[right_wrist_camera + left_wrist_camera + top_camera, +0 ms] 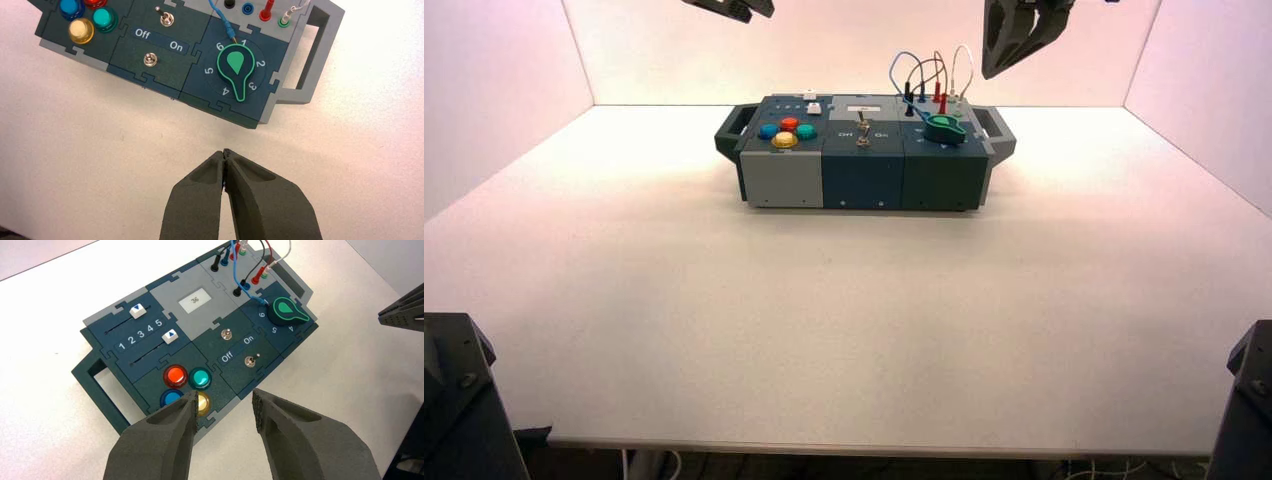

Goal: Turn the knob to position 1.

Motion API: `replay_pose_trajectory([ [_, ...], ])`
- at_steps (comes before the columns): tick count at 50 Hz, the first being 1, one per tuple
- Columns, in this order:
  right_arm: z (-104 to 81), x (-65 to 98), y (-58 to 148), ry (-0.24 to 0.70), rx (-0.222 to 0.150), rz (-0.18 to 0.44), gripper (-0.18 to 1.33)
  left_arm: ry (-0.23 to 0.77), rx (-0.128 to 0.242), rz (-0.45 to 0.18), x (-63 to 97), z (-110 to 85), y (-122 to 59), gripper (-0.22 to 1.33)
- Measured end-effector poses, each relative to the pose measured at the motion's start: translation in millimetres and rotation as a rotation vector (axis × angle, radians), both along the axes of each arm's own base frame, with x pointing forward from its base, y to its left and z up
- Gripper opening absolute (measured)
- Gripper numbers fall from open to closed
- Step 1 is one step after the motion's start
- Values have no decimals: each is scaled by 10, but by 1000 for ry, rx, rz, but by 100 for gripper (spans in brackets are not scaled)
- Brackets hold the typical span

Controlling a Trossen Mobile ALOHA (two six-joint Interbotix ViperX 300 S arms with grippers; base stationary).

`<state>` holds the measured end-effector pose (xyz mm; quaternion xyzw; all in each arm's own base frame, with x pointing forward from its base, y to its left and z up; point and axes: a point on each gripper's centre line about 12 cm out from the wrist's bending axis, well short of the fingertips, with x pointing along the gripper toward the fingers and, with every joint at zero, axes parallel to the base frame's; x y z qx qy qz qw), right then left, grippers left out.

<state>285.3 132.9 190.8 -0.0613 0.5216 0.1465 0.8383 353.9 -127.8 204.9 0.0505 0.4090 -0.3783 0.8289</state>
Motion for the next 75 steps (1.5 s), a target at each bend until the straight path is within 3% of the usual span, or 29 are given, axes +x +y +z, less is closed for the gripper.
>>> replay_pose_trajectory([
  [21,-10,-21,-5,18,-9,1,-14,-2,1,-2,-3,5,-4,110],
  [32,-19,-90,119,30,-5,39,-14,1,-1,0,-7,1,-5,110],
  [42,-155,-94,169,74,-21,56,-14,0,1,0,-4,-5,-4,110],
  [51,-296,-41,206,125,-62,94,-14,-8,3,4,10,1,5,110],
  [62,-386,60,260,146,-79,106,-14,-28,13,11,33,-1,16,110],
  [75,-607,253,348,189,-107,124,-14,-44,17,-55,-18,8,-95,110],
])
